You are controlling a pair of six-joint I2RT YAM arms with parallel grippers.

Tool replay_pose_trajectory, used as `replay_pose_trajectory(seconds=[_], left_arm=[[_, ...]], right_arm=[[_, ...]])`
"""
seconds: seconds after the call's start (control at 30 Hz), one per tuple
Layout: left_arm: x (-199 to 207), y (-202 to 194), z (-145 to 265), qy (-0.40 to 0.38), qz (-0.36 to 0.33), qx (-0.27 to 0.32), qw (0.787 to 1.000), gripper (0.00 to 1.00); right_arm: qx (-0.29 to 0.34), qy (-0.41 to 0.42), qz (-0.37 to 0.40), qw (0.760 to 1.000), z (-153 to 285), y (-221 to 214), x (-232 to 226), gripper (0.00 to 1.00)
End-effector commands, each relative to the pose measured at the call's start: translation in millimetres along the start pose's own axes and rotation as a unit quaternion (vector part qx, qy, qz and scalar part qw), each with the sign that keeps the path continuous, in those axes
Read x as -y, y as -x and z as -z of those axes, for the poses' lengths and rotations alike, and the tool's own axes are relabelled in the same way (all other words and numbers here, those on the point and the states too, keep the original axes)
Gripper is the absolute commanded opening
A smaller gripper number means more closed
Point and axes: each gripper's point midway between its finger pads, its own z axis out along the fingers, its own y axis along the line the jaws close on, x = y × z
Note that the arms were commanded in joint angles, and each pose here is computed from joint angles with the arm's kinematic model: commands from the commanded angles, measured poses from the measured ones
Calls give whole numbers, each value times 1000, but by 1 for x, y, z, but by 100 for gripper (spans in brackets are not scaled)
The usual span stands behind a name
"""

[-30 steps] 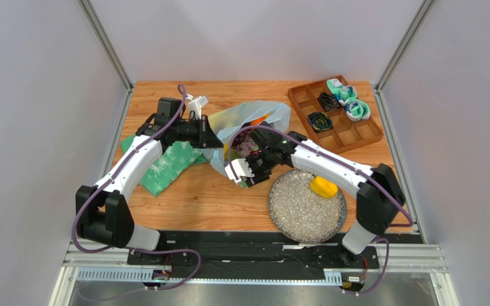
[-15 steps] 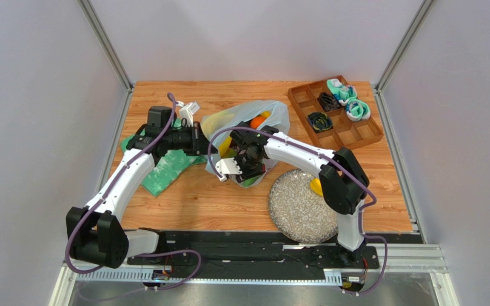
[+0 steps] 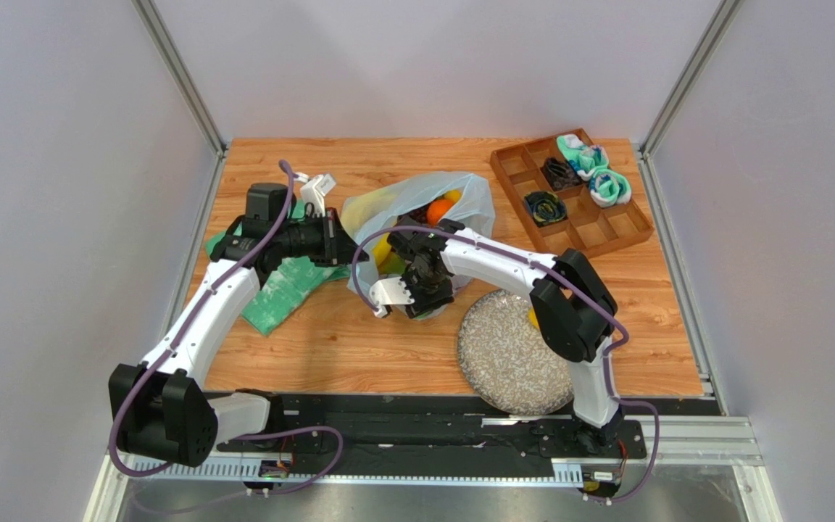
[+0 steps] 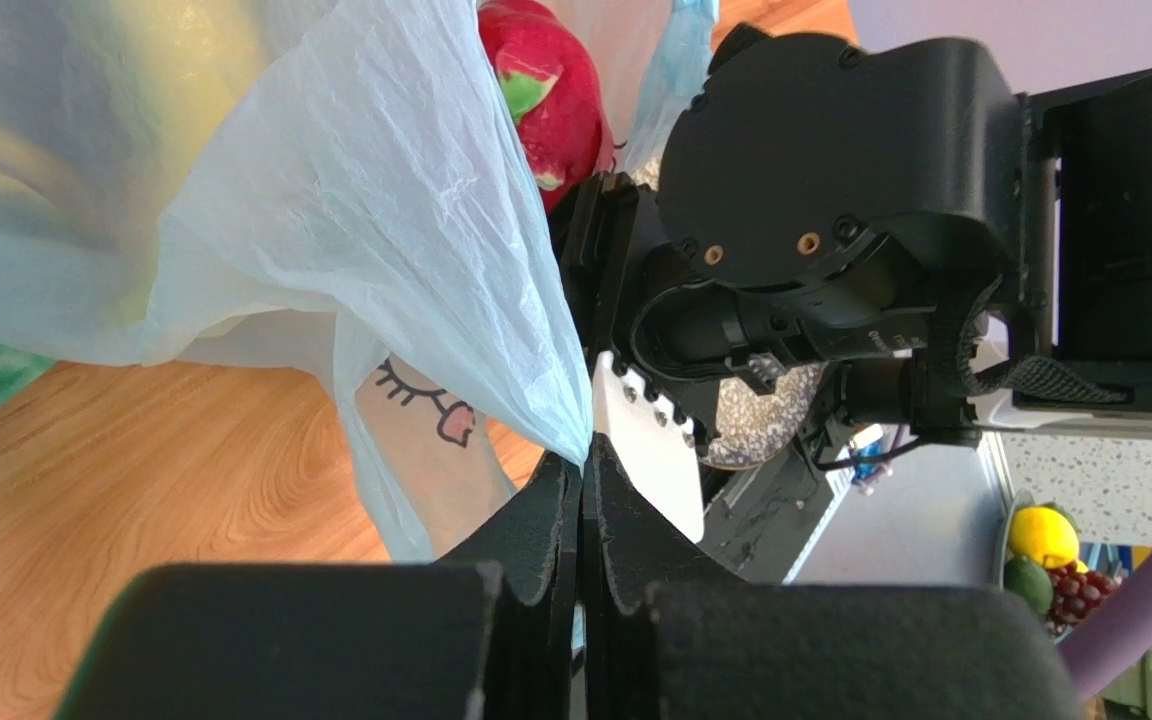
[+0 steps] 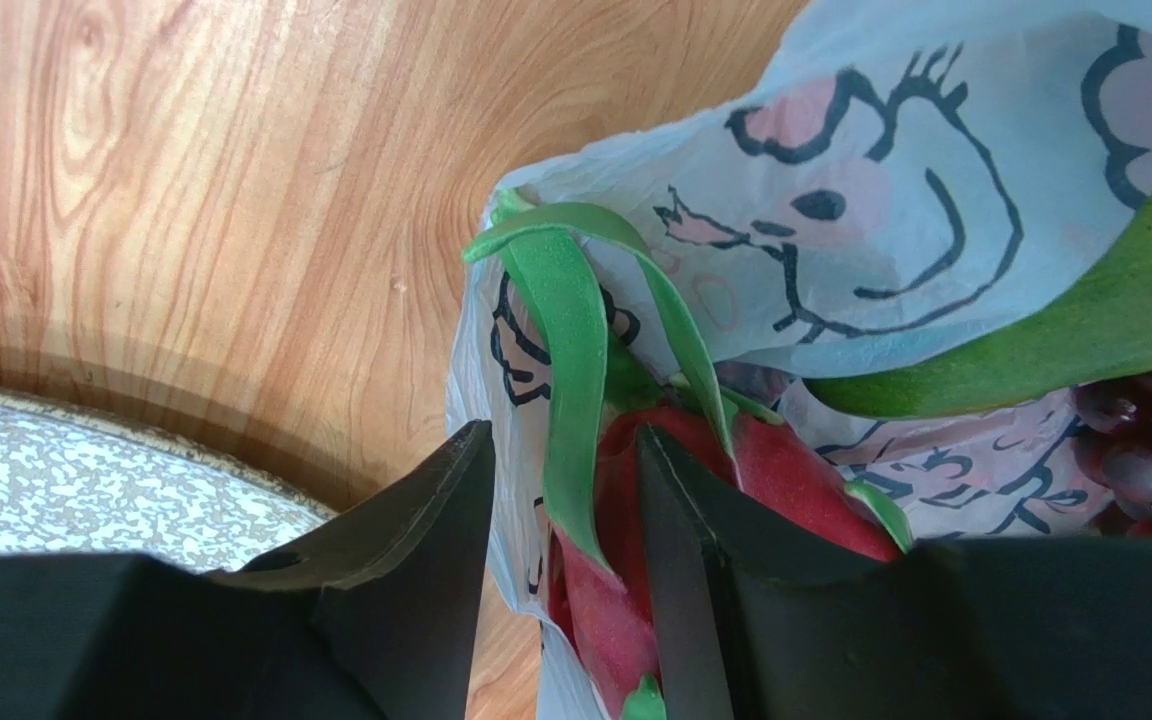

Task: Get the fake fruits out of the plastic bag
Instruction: Take out the fake fruit from the plastic bag.

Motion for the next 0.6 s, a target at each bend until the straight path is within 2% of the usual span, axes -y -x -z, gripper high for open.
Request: replay_pose_trajectory(seconds=[0.0,0.1,0.13,0.2,0.23,0.43,0.57], left_arm=[[6,11,5,-5,-15,25,1000,0],[6,11,6,-6,-13,25,1000,0],[6,11,6,-5,-13,24,1000,0],[6,11,5,-5,-14,24,1000,0],[5,12,5,-5,-14,25,1000,0],[3,14,3,-3,-15,22,1000,0],[3,20,3,0,-21,23,1000,0]], right_arm=[[-37,-20,-14,999,-3,-6,14,45],[-53,-18,-17,998,-6,-11,15,34],[-55,-13,-16,998,-6,-11,13,24],[-53,-12,-15,998,-5,-10,13,12],[-52,-10,-14,998,-2,-10,12,1],[3,-56,11,998,44,14,21,0],[79,-110,29,990,101,45,31,0]])
